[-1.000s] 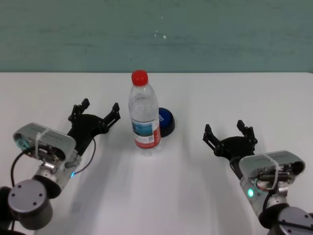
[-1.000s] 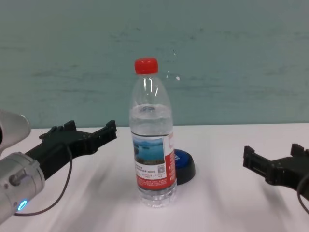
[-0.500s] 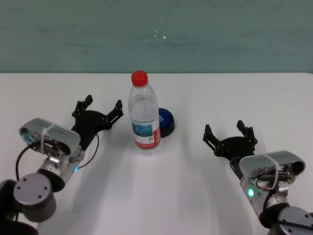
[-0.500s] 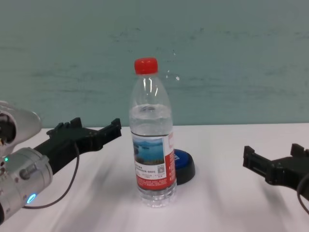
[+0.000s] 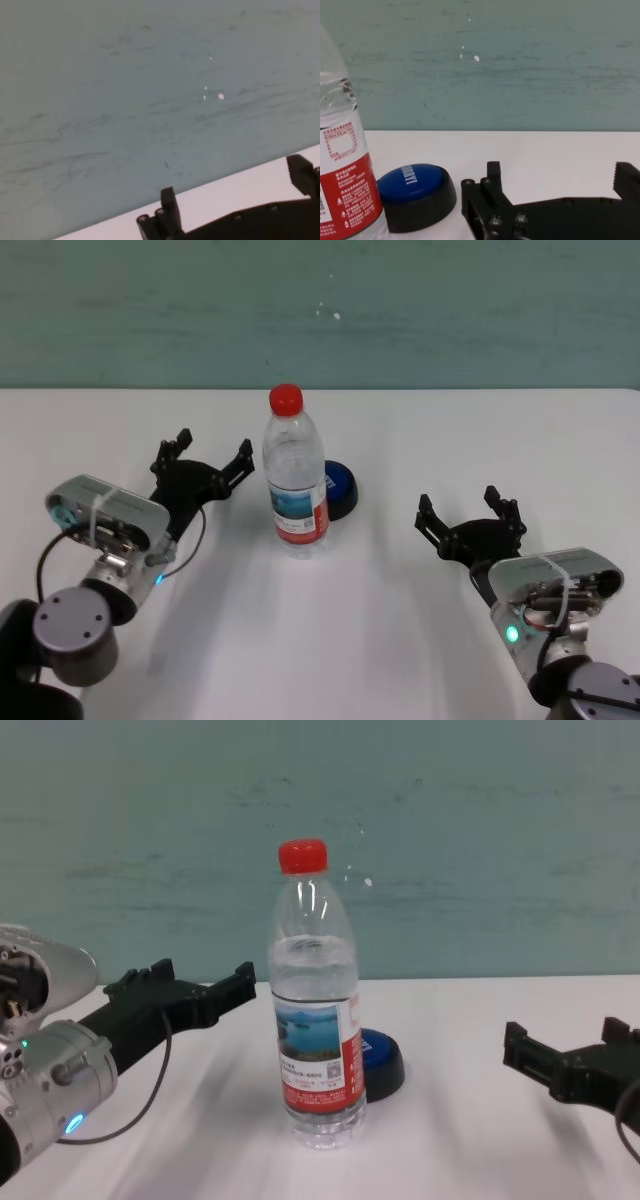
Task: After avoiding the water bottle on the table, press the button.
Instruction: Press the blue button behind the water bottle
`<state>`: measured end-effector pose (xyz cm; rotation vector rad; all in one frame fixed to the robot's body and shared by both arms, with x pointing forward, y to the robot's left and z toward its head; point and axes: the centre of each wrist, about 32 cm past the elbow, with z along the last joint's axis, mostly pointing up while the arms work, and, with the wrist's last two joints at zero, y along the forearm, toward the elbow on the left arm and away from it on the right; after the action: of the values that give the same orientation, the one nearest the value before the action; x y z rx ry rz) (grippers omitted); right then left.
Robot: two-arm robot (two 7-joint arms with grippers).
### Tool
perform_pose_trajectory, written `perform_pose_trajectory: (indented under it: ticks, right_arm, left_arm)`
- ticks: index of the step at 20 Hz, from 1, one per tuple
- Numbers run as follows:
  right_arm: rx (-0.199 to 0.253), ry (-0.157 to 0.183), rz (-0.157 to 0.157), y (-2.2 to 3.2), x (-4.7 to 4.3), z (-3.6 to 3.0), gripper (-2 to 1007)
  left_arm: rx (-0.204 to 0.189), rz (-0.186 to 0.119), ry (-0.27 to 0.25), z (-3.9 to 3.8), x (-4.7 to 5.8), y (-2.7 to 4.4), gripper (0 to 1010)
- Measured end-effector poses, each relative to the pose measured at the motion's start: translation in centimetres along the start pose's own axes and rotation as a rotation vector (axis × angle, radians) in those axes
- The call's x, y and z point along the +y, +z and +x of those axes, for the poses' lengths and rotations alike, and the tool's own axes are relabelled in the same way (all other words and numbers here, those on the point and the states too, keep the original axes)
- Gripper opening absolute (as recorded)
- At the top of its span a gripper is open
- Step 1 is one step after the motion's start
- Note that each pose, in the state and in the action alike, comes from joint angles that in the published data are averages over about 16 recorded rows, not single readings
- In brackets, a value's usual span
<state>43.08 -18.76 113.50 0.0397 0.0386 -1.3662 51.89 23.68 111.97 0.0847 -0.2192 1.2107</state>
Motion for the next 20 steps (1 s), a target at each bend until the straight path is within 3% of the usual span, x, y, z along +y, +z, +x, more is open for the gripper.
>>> perform_pose_trajectory:
  ticks: [20]
  right_arm:
    - [0.0, 0.0, 0.0, 0.0, 0.0, 0.0, 1004]
  left_arm:
    - [-0.017, 0.0, 0.002, 0.57, -1.2, -0.41, 1010]
